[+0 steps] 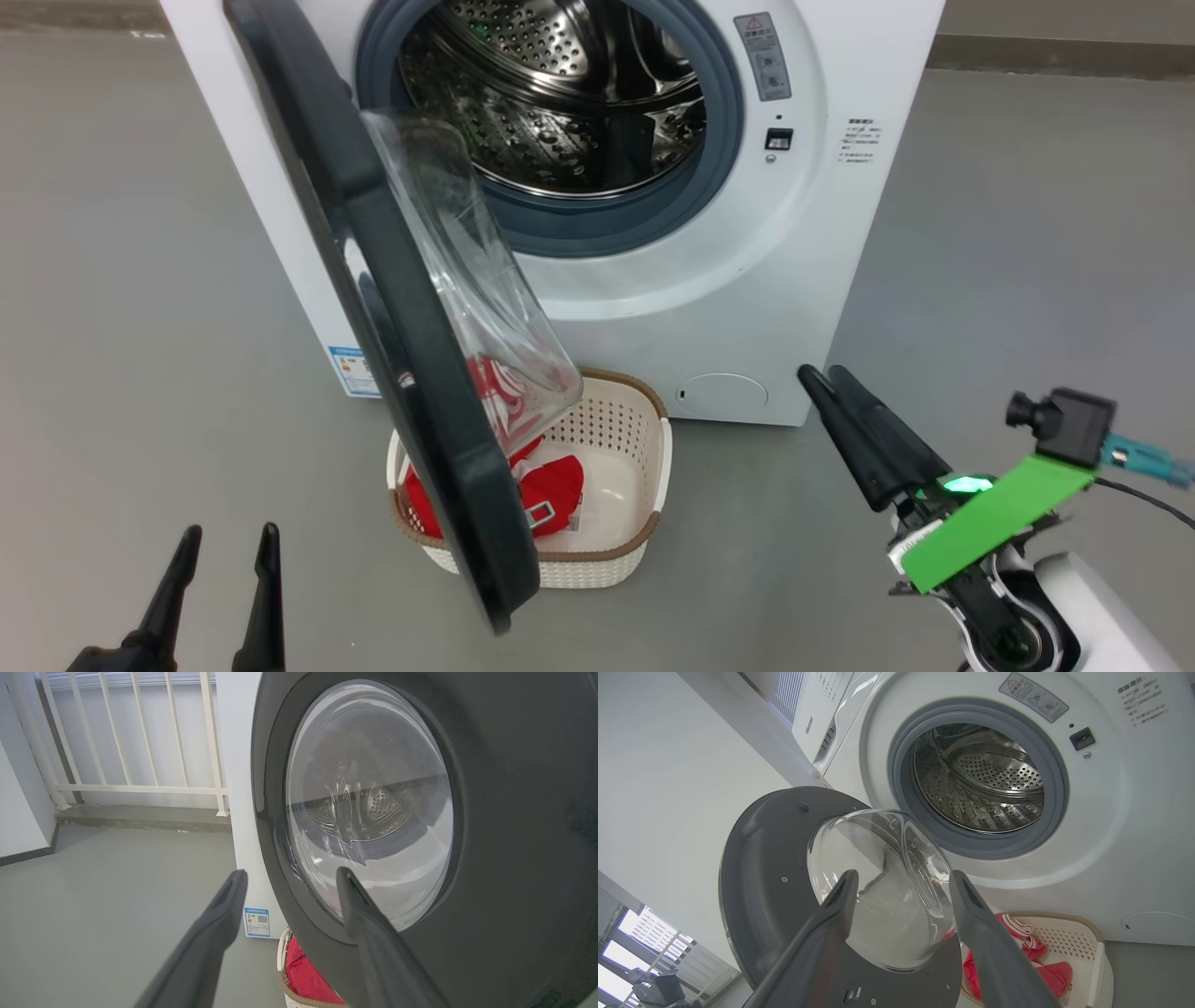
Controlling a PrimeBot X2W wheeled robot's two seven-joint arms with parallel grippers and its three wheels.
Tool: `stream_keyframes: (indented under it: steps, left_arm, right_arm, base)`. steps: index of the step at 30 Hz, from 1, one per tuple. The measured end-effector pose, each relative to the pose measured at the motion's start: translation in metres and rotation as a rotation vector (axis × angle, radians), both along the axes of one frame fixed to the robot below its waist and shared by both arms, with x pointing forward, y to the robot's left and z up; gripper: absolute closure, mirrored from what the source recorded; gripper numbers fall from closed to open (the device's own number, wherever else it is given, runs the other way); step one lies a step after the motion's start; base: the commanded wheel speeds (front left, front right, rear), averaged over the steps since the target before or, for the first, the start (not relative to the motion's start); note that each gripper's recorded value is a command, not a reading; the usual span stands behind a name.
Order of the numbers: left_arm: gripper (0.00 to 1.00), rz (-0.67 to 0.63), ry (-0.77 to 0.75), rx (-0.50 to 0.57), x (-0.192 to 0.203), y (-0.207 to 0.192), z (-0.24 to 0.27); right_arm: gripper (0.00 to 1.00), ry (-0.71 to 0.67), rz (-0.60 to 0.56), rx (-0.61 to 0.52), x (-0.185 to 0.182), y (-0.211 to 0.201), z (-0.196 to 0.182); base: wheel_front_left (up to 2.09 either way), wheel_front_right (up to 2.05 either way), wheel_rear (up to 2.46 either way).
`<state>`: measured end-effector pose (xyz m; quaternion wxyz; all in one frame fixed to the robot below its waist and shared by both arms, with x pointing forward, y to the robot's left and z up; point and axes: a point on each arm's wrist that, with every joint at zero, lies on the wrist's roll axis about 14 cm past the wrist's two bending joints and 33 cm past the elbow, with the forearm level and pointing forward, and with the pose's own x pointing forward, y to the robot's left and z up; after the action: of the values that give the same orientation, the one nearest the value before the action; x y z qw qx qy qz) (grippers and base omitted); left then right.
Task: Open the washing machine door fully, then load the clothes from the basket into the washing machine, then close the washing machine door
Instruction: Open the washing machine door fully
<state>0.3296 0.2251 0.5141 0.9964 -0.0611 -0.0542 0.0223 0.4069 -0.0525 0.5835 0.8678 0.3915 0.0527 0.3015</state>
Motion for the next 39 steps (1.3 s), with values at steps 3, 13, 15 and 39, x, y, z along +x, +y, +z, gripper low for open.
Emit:
stream_keyframes:
  steps: [3,13,15,39]
  left_arm:
    - [0.0,-0.013,-0.004,0.0,0.002,-0.004,0.001]
    - [0.0,-0.039,-0.013,-0.001,0.006,-0.012,0.004]
    - [0.0,-0.041,-0.009,-0.003,0.004,-0.013,0.002]
    - [0.0,-0.033,-0.02,-0.009,0.005,-0.011,0.006]
  right_arm:
    - [0.0,-0.042,-0.071,-0.016,-0.002,-0.015,-0.003]
    - [0.0,-0.135,-0.236,-0.167,-0.012,-0.054,-0.027]
    - [0.0,-0.145,-0.256,-0.204,-0.013,-0.059,-0.031]
    - [0.0,-0.249,-0.392,-0.531,-0.022,-0.088,-0.052]
  base:
    - [0.0,0.0,0.0]
    - [0.0,0.0,0.0]
    - [0.0,0.0,0.0]
    - [0.0,0.0,0.0]
